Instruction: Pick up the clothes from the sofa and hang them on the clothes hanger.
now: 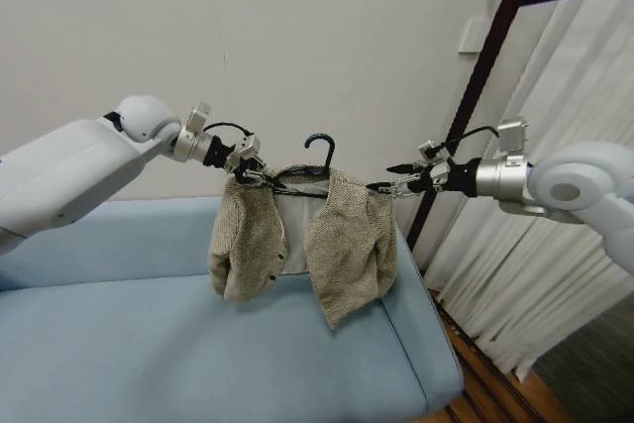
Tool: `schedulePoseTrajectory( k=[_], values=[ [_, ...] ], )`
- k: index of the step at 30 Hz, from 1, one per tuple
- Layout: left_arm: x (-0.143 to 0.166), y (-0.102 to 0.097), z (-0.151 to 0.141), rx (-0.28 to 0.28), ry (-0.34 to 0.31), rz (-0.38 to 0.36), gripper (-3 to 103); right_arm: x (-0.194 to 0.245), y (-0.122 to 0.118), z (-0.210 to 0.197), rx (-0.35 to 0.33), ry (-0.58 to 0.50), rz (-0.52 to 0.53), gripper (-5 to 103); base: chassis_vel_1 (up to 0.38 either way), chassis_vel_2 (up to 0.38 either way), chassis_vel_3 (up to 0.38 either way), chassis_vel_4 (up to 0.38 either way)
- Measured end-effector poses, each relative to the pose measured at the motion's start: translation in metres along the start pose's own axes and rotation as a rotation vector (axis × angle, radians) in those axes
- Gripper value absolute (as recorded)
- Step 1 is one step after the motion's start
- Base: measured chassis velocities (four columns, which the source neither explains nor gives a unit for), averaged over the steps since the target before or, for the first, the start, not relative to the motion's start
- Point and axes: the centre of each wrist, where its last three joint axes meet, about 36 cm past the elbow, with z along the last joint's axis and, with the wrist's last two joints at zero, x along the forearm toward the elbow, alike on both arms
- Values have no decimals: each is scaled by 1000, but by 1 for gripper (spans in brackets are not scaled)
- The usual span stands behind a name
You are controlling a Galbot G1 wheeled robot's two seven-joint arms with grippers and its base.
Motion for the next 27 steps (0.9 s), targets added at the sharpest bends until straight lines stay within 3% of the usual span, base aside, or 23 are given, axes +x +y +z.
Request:
schedulePoseTrajectory(
  k=[24, 27],
  values=[
    [-21, 5, 0, -9, -7, 43, 9, -43, -6, 7, -32, 35, -64, 101, 0, 0, 0, 0],
    [-22, 6, 3, -13, -6, 50, 9, -43, -7, 10, -33, 43, -69, 91, 0, 0, 0, 0]
  ],
)
